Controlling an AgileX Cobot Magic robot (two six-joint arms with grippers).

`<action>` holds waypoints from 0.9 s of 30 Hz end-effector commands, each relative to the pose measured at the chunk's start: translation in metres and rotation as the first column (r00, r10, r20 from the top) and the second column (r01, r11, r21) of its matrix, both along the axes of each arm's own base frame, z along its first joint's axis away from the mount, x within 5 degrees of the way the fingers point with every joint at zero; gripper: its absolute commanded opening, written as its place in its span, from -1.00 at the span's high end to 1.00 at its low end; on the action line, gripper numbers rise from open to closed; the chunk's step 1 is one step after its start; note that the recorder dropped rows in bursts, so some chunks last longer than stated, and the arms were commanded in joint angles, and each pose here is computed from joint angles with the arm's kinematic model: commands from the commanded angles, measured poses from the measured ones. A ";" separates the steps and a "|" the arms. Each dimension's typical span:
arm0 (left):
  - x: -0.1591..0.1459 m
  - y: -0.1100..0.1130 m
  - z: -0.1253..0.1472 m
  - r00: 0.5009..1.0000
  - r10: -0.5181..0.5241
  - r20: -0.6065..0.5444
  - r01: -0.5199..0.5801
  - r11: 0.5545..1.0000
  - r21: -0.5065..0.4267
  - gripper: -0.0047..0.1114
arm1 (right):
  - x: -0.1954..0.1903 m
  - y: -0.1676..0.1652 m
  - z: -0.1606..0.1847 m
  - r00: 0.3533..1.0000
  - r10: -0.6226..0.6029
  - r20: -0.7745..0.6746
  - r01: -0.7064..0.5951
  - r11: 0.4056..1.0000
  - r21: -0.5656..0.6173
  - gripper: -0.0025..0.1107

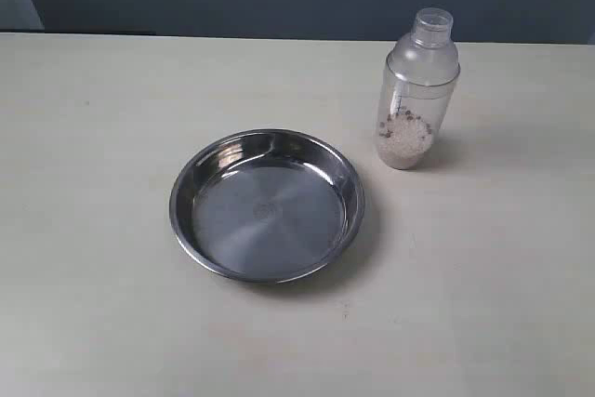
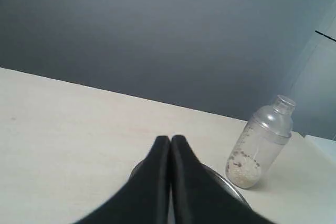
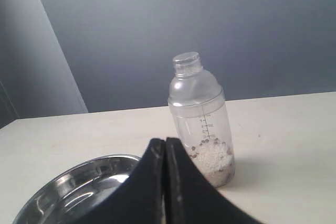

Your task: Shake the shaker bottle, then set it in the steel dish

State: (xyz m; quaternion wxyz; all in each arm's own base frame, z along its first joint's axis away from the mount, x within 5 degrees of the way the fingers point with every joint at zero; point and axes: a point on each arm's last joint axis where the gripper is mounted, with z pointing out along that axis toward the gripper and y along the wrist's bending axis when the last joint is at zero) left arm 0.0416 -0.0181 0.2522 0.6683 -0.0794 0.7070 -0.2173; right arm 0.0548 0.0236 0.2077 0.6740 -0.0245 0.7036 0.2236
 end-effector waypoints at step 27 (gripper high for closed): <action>0.090 -0.021 0.131 0.957 -0.239 0.166 0.218 0.966 0.138 -0.90 | 0.000 -0.001 0.000 1.000 -0.008 0.008 0.008 1.000 -0.003 0.97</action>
